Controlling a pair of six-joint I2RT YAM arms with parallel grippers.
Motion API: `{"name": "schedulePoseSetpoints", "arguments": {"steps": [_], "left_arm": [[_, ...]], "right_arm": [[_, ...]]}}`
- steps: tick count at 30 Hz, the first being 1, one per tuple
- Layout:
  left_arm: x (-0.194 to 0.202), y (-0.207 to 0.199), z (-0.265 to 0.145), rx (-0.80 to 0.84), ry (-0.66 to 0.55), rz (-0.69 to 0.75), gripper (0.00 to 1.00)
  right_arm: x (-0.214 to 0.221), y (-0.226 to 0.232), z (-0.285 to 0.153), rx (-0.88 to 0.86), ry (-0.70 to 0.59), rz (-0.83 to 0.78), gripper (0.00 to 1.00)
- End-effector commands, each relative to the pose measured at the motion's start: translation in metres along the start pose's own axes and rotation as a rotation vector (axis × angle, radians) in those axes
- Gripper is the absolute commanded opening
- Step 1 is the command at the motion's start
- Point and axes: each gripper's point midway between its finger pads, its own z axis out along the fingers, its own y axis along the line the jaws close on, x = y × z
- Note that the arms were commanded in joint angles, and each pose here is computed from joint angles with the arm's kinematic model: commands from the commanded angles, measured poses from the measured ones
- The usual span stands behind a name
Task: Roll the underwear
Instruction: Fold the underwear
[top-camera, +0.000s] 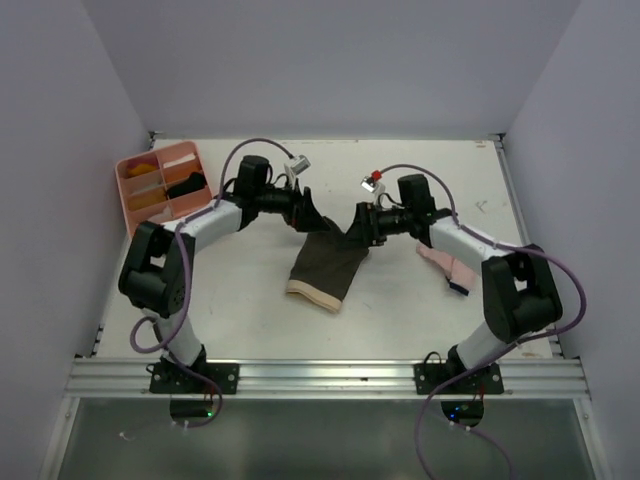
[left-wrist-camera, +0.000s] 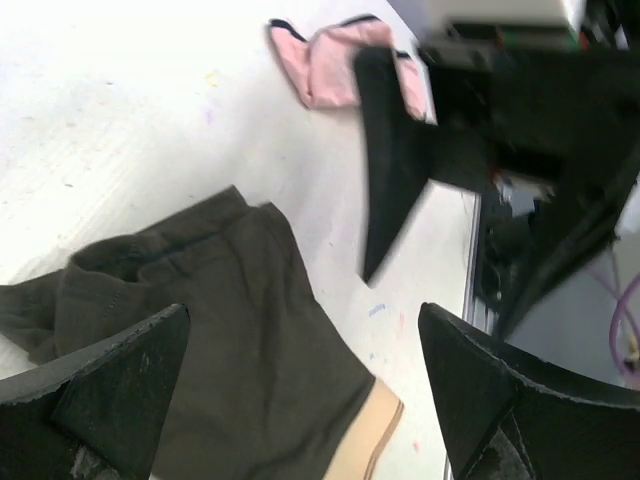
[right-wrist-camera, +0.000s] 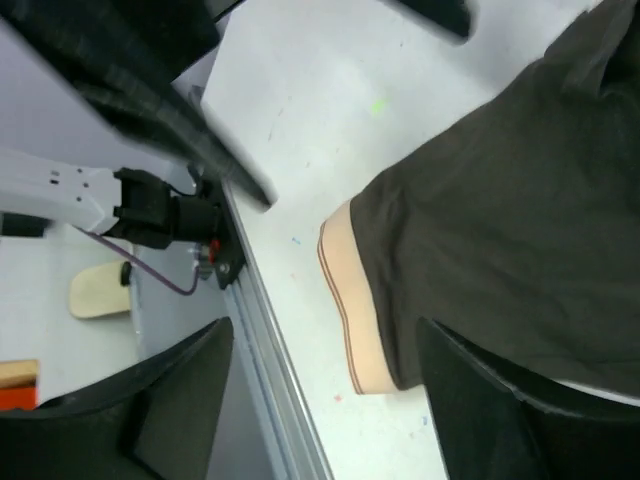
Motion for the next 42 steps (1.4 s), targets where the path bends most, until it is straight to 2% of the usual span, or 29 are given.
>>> {"name": "schedulePoseSetpoints", "arguments": {"steps": [1, 2, 3, 5, 6, 10, 18, 27, 31, 32, 35, 36, 38, 40, 41, 42], "left_arm": [[-0.034, 0.024, 0.014, -0.014, -0.141, -0.117, 1.00], [-0.044, 0.023, 0.020, 0.006, -0.174, -0.093, 1.00], [-0.043, 0.036, 0.034, 0.036, -0.199, -0.217, 1.00], [-0.049, 0.036, 0.036, 0.061, -0.223, -0.204, 1.00], [-0.043, 0.042, 0.041, 0.070, -0.220, -0.258, 1.00], [-0.035, 0.054, 0.056, 0.079, -0.232, -0.303, 1.00], [-0.011, 0.087, 0.071, 0.041, -0.244, -0.388, 1.00], [-0.023, 0.135, 0.065, -0.059, -0.311, -0.373, 1.00], [-0.063, 0.097, 0.051, 0.082, -0.289, -0.226, 1.00], [-0.084, 0.075, 0.038, 0.102, -0.310, -0.143, 1.00], [-0.107, 0.035, 0.006, 0.179, -0.289, -0.057, 1.00], [-0.103, 0.034, -0.006, 0.184, -0.255, -0.097, 1.00], [-0.099, 0.011, -0.026, 0.228, -0.221, -0.065, 1.00], [-0.060, 0.005, -0.035, 0.242, -0.133, -0.170, 1.00], [-0.054, -0.004, -0.041, 0.229, -0.130, -0.070, 1.00], [-0.039, -0.003, -0.042, 0.209, -0.107, -0.076, 1.00]], "right_arm": [[0.000, 0.009, 0.005, -0.072, -0.060, 0.035, 0.75], [0.002, 0.008, 0.008, -0.081, -0.063, 0.051, 0.68], [0.009, 0.003, 0.015, -0.096, -0.083, 0.106, 0.52], [0.007, 0.009, 0.019, -0.123, -0.089, 0.101, 0.49], [0.004, 0.010, 0.022, -0.121, -0.088, 0.097, 0.46], [0.013, 0.002, 0.040, -0.112, -0.045, 0.133, 0.45], [0.058, -0.056, 0.067, -0.044, 0.042, 0.289, 0.41], [0.083, -0.072, 0.069, 0.000, 0.098, 0.292, 0.41], [0.064, -0.053, 0.064, -0.031, 0.070, 0.239, 0.40], [0.055, -0.045, 0.062, -0.050, 0.059, 0.219, 0.41], [0.020, -0.004, 0.047, -0.112, -0.010, 0.161, 0.43], [0.013, 0.005, 0.044, -0.126, -0.023, 0.145, 0.43], [-0.008, 0.026, 0.032, -0.148, -0.063, 0.110, 0.44], [-0.016, 0.028, 0.030, -0.139, -0.066, 0.110, 0.44], [-0.024, 0.026, 0.030, -0.127, -0.070, 0.081, 0.44], [-0.023, 0.020, 0.032, -0.112, -0.060, 0.096, 0.44]]}}
